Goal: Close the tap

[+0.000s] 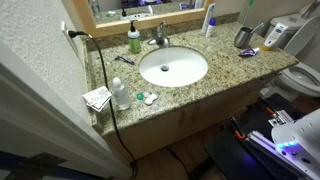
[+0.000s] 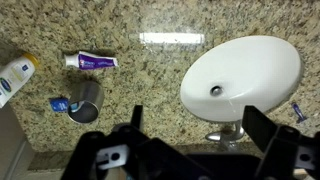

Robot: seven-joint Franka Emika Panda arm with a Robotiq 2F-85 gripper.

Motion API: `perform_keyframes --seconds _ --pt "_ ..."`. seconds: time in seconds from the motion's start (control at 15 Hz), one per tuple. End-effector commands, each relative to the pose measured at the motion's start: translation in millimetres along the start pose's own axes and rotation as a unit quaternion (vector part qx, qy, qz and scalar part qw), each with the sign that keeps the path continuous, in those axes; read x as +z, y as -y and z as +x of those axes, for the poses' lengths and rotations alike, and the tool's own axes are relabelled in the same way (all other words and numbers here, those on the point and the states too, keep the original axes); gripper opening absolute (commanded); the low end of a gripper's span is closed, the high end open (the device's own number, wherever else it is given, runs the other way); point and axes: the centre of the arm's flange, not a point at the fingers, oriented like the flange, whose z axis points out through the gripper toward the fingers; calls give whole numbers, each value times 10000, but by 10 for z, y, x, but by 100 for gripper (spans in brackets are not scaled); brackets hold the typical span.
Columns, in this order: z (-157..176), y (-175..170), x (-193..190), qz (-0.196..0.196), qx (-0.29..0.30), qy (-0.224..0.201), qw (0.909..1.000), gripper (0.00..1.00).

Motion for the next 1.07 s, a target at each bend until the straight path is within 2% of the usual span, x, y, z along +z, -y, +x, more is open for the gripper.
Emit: perform_keyframes --seconds 0.0,0.07,0.4,0.47,0.53,0.6,0.73,0.8,0.87,0.93,1.0 --pt "0 0 0 0 0 0 10000 100" --pt "-52 -7 -23 120 -314 428 9985 100" --pt "-147 52 -12 847 -1482 675 9830 100" --pt "149 257 -631 925 -1693 817 9778 100" --pt "144 302 -696 1002 -1938 905 9717 100" --pt "-115 217 -232 855 -1547 715 9816 100" --pt "-80 348 -587 930 -1801 705 9767 100" --pt "-70 365 -647 933 -1840 703 9760 100" --pt "22 402 -522 889 -1916 1179 9703 100" --pt "79 501 -387 677 -1953 1422 9680 100" --pt "211 765 -145 744 -2165 1626 9598 100"
